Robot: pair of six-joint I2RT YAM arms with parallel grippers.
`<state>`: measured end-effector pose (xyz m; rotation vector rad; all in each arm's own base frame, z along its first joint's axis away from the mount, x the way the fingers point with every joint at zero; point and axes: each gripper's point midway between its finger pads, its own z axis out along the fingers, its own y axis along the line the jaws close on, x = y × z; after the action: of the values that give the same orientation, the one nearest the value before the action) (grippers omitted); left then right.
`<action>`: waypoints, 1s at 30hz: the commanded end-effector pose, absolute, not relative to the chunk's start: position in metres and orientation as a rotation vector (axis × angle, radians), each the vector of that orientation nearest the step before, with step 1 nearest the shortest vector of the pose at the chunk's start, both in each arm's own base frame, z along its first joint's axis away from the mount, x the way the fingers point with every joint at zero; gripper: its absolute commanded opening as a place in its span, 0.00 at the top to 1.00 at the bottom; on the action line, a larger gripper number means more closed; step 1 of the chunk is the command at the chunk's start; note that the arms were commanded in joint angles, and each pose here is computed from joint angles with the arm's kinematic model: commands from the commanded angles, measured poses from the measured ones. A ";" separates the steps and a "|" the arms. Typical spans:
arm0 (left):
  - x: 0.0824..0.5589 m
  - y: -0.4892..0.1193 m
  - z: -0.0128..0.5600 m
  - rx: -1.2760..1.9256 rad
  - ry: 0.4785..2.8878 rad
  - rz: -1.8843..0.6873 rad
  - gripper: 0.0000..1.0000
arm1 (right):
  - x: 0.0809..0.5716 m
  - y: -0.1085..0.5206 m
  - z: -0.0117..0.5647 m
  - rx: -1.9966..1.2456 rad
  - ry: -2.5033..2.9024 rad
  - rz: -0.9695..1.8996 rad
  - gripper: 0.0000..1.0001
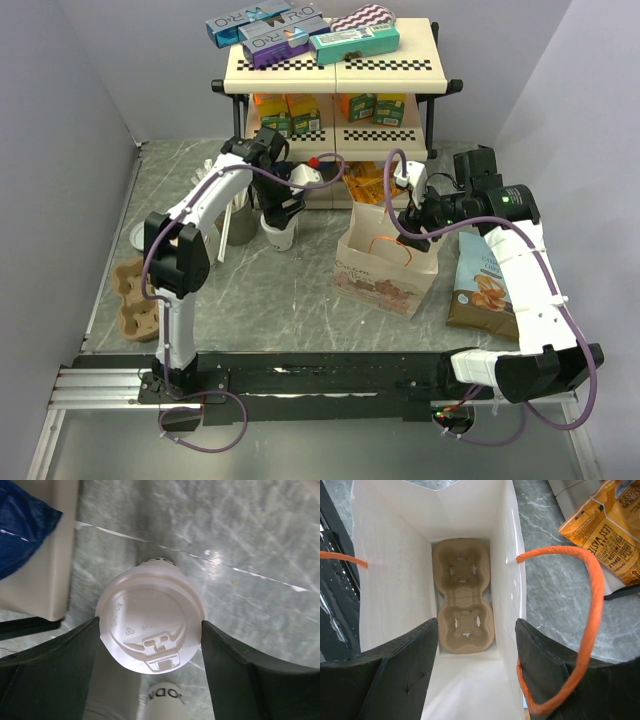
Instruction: Pack the takeout coffee
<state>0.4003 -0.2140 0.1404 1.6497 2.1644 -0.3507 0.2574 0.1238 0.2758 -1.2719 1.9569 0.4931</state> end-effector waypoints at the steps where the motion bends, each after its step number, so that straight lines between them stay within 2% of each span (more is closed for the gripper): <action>1: 0.372 -0.218 0.183 1.596 2.129 -0.457 0.53 | 0.269 0.124 0.285 -1.259 1.918 0.453 0.30; 2: 0.364 -0.219 0.191 1.585 2.117 -0.483 0.56 | 0.269 0.123 0.285 -1.255 1.921 0.451 0.30; 6: 0.338 -0.222 0.217 1.572 2.074 -0.554 0.84 | 0.271 0.119 0.282 -1.236 1.935 0.421 0.30; 9: 0.314 -0.228 0.244 1.553 2.019 -0.642 0.99 | 0.274 0.116 0.280 -1.237 1.944 0.395 0.30; 14: 0.280 -0.238 0.292 1.513 1.891 -0.703 0.99 | 0.275 0.115 0.284 -1.244 1.948 0.391 0.30; 20: 0.264 -0.244 0.350 1.475 1.724 -0.659 0.99 | 0.277 0.111 0.299 -1.241 1.931 0.385 0.30; 30: 0.262 -0.244 0.378 1.421 1.664 -0.632 0.99 | 0.285 0.111 0.322 -1.151 1.922 0.448 0.30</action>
<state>0.2683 -0.2417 0.3518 1.4616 1.7353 -0.6199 0.2835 0.1103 0.3011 -1.1923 1.9555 0.4148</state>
